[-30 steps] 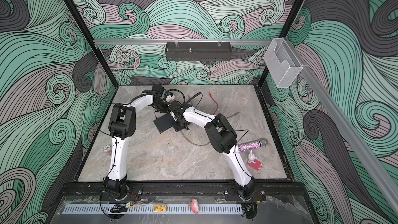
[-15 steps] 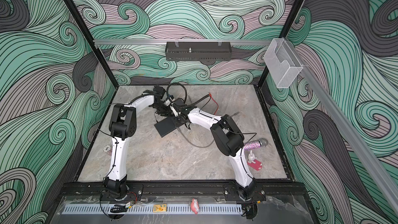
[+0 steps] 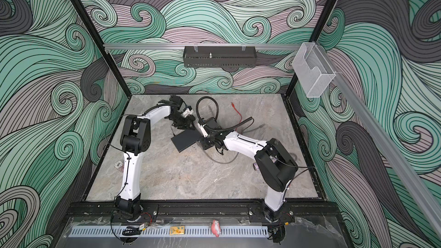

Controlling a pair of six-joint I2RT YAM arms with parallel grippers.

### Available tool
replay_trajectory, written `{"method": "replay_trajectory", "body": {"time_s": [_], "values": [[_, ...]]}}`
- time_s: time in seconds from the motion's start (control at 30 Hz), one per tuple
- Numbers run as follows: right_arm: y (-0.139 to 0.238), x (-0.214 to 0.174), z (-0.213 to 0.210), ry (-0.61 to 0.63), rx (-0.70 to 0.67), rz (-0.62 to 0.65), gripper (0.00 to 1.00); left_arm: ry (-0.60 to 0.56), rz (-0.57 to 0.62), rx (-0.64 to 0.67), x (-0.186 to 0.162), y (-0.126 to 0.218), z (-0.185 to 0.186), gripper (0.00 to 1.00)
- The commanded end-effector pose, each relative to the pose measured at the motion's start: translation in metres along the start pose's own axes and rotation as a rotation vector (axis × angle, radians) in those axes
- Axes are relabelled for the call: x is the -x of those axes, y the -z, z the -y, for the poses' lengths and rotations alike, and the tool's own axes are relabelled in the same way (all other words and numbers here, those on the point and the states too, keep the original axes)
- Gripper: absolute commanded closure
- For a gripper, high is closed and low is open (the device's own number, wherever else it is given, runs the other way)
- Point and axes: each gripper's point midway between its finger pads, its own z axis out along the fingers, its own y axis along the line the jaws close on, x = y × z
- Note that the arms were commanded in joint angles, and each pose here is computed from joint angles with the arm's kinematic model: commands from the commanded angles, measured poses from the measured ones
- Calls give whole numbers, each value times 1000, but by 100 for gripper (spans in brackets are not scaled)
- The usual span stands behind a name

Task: Insert the plug into the switch port

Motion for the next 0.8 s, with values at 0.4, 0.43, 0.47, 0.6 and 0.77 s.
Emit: {"method": "replay_trajectory", "body": {"time_s": [0.4,0.43,0.47,0.6,0.77], "values": [[-43,-12,-10,-16,-31,-13,67,52,-85,32,-27,-2,-6,48],[-43,-13,-9,-16,-40,-18,67,52,-87,30,-28,-4,-6,48],[-44,-15,-7,-15,-53,-27,67,52,-85,29,-27,-3,-6,49],[-49,-21,-1,0,-93,-65,67,53,-87,23,-27,-5,-5,49],[-57,-28,-2,-15,-88,-99,68,51,-86,15,-25,-5,-4,49]]}}
